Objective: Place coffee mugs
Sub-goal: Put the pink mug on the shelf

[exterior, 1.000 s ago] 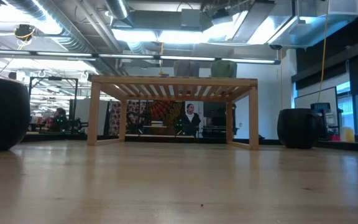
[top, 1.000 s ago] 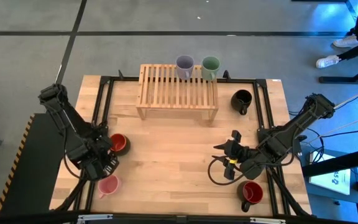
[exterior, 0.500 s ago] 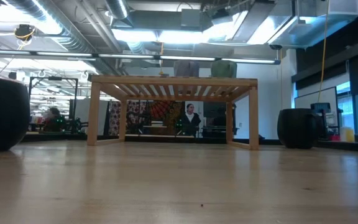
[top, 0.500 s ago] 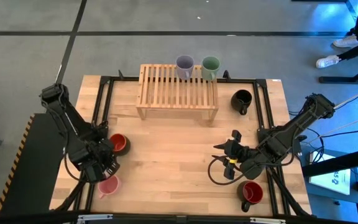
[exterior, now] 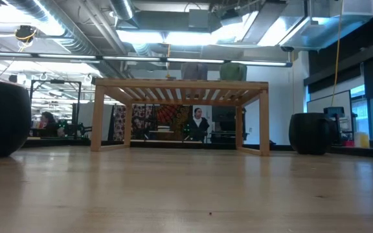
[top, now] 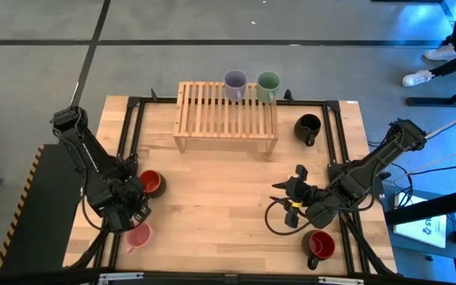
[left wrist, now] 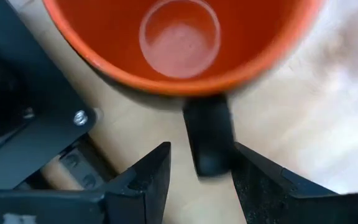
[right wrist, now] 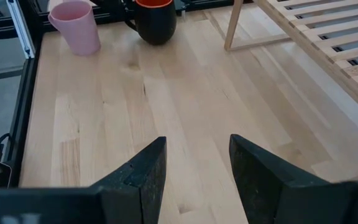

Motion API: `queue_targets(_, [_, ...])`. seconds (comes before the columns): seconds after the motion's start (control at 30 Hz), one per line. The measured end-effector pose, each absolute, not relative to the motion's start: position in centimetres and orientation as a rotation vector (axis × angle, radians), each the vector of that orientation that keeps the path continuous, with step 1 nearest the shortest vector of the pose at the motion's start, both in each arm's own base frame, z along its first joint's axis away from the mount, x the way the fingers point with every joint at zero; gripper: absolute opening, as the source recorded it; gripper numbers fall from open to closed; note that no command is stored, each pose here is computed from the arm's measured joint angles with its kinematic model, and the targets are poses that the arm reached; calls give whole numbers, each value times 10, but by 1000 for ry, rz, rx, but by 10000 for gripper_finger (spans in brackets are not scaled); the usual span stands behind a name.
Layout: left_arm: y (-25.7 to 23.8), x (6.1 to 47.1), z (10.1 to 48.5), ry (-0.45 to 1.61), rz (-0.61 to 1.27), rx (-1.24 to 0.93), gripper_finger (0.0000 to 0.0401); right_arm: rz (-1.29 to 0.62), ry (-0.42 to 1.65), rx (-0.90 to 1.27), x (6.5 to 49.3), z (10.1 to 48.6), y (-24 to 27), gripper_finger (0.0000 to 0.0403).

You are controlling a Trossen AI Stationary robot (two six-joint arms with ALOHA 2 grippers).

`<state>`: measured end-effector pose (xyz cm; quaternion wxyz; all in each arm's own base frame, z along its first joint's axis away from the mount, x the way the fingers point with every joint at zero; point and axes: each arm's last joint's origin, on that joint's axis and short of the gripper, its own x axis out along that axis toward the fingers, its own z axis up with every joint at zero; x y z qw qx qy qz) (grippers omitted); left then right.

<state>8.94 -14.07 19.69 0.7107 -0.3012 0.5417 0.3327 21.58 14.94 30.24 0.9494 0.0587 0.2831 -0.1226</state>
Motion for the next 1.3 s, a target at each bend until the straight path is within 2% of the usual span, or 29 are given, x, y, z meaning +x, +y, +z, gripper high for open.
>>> queue_targets(0.13, [-143, 91, 240, 1220, 641, -628, 158, -249, 576, 117, 216, 302, 149, 161])
queue_targets(0.27, [-154, 97, 280, 1192, 402, -711, 158, -247, 577, 110, 216, 302, 149, 161])
queue_targets(0.4, [-182, 97, 282, 1319, 211, -806, 158, -243, 579, 103, 216, 302, 149, 161])
queue_targets(0.53, [-212, 96, 269, 1455, 128, -835, 158, -243, 579, 103, 216, 302, 150, 161])
queue_targets(0.97, [-262, 90, 210, 1548, 296, -734, 158, -265, 583, 62, 214, 302, 148, 161])
queue_targets(1.17, [-259, 89, 203, 1500, 430, -739, 158, -264, 583, 62, 214, 302, 148, 161])
queue_targets(1.3, [-259, 89, 203, 1497, 434, -735, 158, -264, 582, 63, 214, 302, 148, 161])
